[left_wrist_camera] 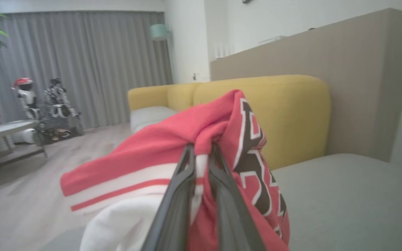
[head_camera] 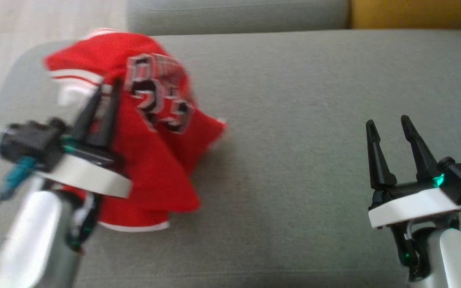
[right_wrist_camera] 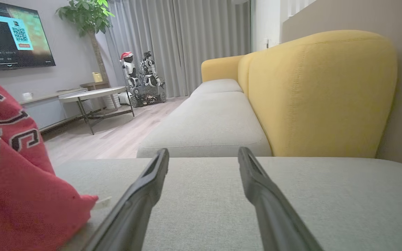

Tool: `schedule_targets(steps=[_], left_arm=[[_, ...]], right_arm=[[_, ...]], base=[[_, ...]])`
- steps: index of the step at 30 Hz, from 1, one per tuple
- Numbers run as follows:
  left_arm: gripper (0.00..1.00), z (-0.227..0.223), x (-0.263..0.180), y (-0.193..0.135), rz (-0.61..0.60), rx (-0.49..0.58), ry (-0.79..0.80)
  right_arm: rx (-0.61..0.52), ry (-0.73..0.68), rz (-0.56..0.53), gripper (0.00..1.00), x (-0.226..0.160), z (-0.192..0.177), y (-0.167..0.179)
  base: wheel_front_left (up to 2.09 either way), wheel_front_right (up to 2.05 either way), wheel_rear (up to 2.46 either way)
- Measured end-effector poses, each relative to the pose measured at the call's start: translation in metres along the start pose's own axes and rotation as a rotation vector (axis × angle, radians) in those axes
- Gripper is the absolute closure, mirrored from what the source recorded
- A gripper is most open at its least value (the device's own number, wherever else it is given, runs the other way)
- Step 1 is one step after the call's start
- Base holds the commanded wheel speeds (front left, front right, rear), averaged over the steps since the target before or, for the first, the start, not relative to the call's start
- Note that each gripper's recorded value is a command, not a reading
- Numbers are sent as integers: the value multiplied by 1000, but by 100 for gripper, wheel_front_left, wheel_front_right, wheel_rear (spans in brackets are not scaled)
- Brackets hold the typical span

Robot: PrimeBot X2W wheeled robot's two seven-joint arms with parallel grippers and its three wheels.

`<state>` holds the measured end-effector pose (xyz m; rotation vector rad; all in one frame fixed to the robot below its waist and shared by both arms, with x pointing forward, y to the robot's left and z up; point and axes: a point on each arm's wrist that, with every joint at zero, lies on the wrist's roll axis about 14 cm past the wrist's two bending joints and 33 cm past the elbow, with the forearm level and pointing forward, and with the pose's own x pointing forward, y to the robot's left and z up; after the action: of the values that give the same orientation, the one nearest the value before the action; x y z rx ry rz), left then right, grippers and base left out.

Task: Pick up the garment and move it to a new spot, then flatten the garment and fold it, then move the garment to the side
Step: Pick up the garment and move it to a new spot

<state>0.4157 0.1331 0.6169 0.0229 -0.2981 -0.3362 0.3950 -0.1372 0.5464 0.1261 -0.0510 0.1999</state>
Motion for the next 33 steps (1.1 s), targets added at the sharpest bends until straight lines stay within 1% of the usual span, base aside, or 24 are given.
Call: schedule_targets(steps=[5, 11, 15, 19, 22, 25, 26, 27, 28, 33], left_arm=[[100, -24, 30, -67, -152, -104, 35], [100, -39, 79, -141, -354, -166, 37], [100, -55, 98, -193, -493, -204, 55], [100, -104, 100, -228, -585, -227, 175], [100, -148, 89, -246, -636, -233, 298], [100, -180, 76, -261, -683, -245, 392], [77, -185, 73, -265, -697, -245, 407], [47, -188, 72, -267, -706, -250, 417], [0, -189, 71, -269, -708, -258, 422], [0, -176, 69, -265, -699, -259, 387]], right_arm=[[5, 6, -57, 0, -8, -2, -18], [8, -11, -126, 0, -10, 3, -42], [15, -4, -196, 0, -18, -3, -64], [17, 24, -250, 0, -23, -17, -81], [14, 35, -278, 0, -25, -23, -90], [5, 61, -311, 0, -30, -32, -100], [4, 68, -319, 0, -31, -35, -102], [3, 76, -325, 0, -33, -37, -104], [5, 82, -328, 0, -33, -40, -105], [11, 70, -299, 0, -27, -39, -97]], base=[[0, 0, 0], [0, 0, 0], [0, 0, 0], [0, 0, 0], [0, 0, 0], [0, 0, 0], [0, 0, 0], [0, 0, 0], [0, 0, 0], [0, 0, 0]])
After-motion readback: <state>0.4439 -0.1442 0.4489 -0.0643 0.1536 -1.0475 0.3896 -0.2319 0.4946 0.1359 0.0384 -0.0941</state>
